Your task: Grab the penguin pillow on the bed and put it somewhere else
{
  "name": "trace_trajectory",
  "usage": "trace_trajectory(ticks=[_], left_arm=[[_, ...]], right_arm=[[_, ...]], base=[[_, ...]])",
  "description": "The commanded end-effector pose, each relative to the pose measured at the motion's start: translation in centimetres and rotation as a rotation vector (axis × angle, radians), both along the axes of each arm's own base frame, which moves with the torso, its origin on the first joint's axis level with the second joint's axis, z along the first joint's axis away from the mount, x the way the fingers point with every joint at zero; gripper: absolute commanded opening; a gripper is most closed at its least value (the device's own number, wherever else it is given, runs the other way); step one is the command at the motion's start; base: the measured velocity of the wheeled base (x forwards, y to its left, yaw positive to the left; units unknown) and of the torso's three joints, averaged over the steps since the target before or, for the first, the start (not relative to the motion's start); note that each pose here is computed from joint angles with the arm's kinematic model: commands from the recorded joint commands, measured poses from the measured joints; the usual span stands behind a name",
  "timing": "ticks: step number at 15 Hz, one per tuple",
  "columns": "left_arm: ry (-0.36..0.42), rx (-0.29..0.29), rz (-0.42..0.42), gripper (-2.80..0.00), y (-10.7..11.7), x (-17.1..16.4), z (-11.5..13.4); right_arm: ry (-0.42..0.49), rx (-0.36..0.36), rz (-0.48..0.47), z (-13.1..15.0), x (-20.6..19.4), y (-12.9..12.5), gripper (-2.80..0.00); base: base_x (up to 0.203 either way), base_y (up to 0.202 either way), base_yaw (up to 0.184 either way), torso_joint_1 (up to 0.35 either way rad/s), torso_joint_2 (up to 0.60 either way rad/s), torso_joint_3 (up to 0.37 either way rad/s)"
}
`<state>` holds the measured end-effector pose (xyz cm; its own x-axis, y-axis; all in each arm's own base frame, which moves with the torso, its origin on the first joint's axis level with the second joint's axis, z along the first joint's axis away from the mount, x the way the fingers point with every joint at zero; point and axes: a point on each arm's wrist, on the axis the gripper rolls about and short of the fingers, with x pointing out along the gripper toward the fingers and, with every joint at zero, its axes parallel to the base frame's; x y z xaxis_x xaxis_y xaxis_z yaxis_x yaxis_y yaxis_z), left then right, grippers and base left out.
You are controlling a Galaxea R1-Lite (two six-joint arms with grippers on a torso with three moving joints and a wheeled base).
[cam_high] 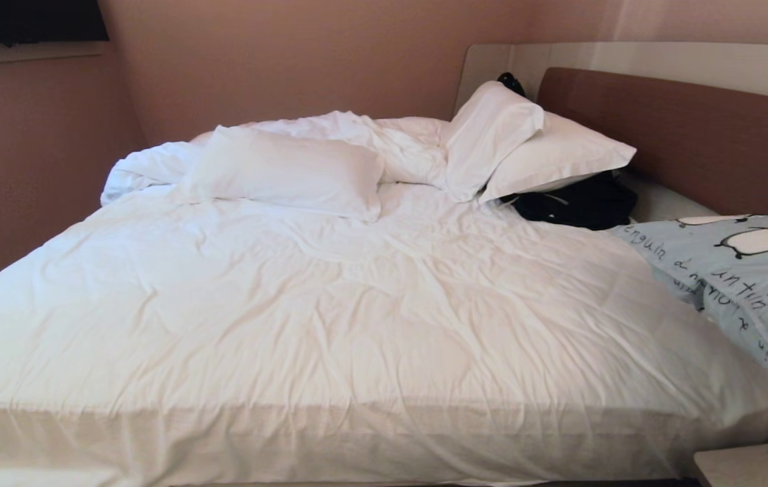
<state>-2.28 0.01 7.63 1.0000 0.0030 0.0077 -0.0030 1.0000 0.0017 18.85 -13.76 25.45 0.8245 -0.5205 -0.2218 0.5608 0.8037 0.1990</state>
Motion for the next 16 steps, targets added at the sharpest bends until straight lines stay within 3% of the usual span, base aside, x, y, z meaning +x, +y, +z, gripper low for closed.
trace_trajectory(ticks=[1, 6, 10, 16], left_arm=[[-0.001, 0.000, 0.000, -2.80, 0.0, 0.0, 0.0], [0.001, 0.000, 0.000, -2.80, 0.0, 0.0, 0.0], [0.000, 0.000, 0.000, -2.80, 0.0, 0.0, 0.0], [-0.001, 0.000, 0.000, -2.80, 0.0, 0.0, 0.0]], right_arm=[[-0.002, -0.007, -0.052, 0.1, -0.8, -1.0, -2.80], [0.023, -0.018, -0.193, -0.3, -3.9, -4.1, -2.80], [0.088, -0.039, -0.237, -1.4, -6.1, -5.8, -2.80], [0.119, -0.118, -0.188, -1.4, -10.6, -6.5, -2.80]], base=[[0.000, 0.000, 0.000, 0.000, 0.00, 0.000], [0.000, 0.000, 0.000, 0.000, 0.00, 0.000], [0.000, 0.000, 0.000, 0.000, 0.00, 0.000], [0.000, 0.000, 0.000, 0.000, 0.00, 0.000]])
